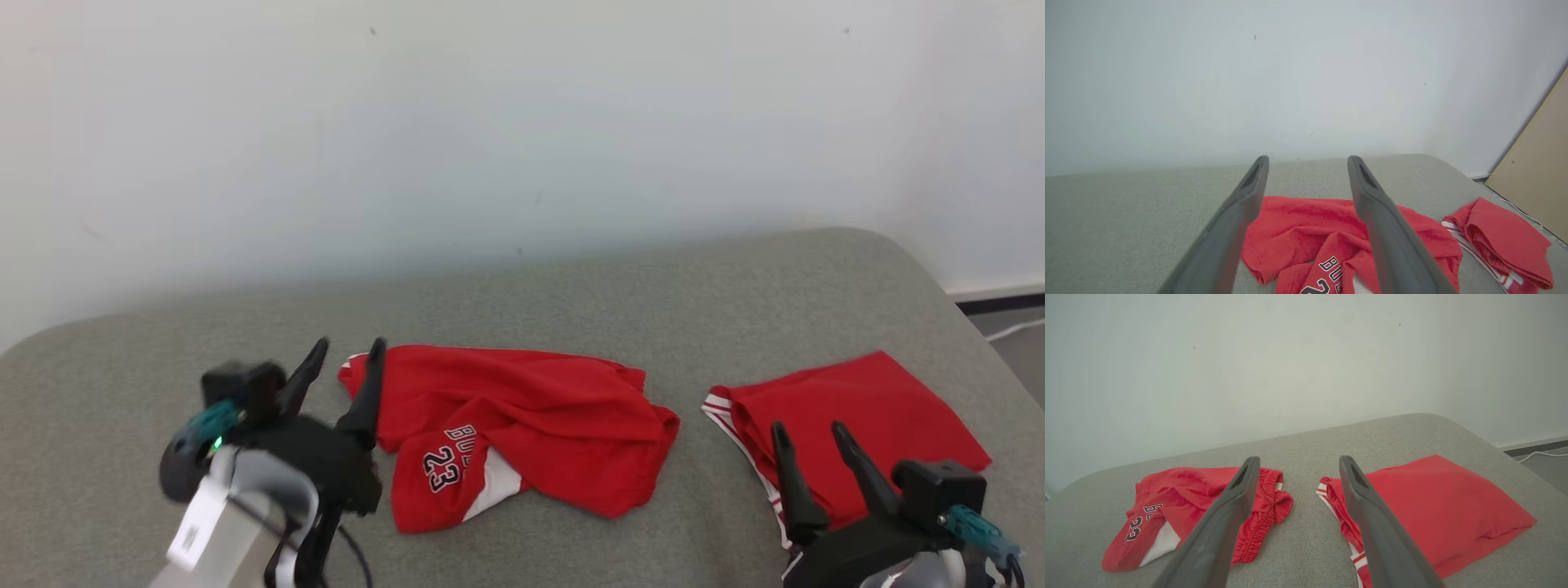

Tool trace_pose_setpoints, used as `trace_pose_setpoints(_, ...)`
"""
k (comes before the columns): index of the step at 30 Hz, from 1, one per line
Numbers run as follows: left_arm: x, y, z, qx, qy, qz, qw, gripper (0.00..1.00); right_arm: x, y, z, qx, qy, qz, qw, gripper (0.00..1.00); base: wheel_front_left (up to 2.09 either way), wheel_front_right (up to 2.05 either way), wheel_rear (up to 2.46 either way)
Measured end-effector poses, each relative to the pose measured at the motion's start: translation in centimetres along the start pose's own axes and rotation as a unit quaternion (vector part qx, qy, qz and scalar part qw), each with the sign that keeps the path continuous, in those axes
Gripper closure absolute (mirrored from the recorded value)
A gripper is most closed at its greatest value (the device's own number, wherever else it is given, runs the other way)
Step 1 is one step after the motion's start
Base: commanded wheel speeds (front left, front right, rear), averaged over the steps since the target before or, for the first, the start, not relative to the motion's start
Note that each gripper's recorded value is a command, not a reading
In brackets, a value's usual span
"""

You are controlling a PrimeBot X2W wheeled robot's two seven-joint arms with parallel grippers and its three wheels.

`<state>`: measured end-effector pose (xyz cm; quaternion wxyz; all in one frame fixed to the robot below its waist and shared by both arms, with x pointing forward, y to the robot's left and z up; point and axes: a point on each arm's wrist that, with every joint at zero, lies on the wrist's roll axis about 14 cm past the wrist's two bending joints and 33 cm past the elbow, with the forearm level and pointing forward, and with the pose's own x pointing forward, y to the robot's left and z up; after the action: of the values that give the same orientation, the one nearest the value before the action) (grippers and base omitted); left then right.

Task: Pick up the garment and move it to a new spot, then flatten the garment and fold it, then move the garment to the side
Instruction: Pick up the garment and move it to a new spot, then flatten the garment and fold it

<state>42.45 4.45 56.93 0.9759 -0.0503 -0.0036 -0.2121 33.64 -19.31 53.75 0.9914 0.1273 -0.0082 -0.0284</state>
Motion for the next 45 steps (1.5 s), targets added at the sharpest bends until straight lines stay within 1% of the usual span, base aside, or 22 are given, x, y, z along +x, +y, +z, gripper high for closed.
trace_pose_setpoints(1,-1.7,1.5,0.0,-0.007,-0.017,0.022,1.0,0.0,-0.1,0.1,-0.2,-0.001,0.003,0.001,1.0,0.0,0.0,0.0,0.0)
trace_pose_setpoints(2,-2.7,2.3,-0.1,-0.013,-0.025,0.035,0.999,0.0,-0.2,0.2,-0.3,0.0,0.003,0.002,1.0,0.0,0.0,0.0,0.0)
trace_pose_setpoints(6,-6.8,5.0,-2.5,-0.031,-0.017,0.081,0.996,0.0,-0.5,0.4,-0.6,0.001,0.006,0.005,1.0,0.0,0.0,0.0,0.0)
trace_pose_setpoints(11,-11.0,6.3,-5.4,-0.054,0.008,0.116,0.992,0.0,-0.6,0.5,-1.2,-0.001,0.015,0.004,1.0,0.0,0.0,0.0,0.0)
trace_pose_setpoints(13,-12.5,6.9,-6.6,-0.053,0.021,0.128,0.99,0.0,-0.7,0.4,-1.6,-0.002,0.021,0.004,1.0,0.0,0.0,0.0,0.0)
trace_pose_setpoints(18,-15.0,7.6,-8.7,-0.065,0.043,0.153,0.985,0.0,-0.8,0.3,-2.4,0.0,0.033,-0.001,0.999,0.0,0.0,0.0,0.0)
trace_pose_setpoints(21,-16.0,7.3,-9.4,-0.067,0.05,0.158,0.984,0.0,-1.1,-0.4,-3.3,-0.001,0.048,-0.013,0.999,0.0,0.0,0.0,0.0)
trace_pose_setpoints(24,-16.4,6.9,-10.0,-0.07,0.057,0.158,0.983,0.0,-1.1,-0.6,-3.5,0.001,0.05,-0.018,0.999,0.0,0.0,0.0,0.0)
trace_pose_setpoints(29,-16.1,6.4,-9.1,-0.067,0.042,0.149,0.986,0.0,-1.1,-1.0,-3.6,0.003,0.051,-0.026,0.998,0.0,0.0,0.0,0.0)
trace_pose_setpoints(34,-15.6,6.6,-7.6,-0.058,0.018,0.15,0.987,0.0,-1.0,-1.0,-3.6,0.006,0.052,-0.028,0.998,0.0,0.0,0.0,0.0)
trace_pose_setpoints(45,-15.2,5.7,-6.4,-0.052,0.01,0.143,0.988,0.0,-0.8,-1.0,-3.4,0.009,0.048,-0.031,0.998,0.0,0.0,0.0,0.0)
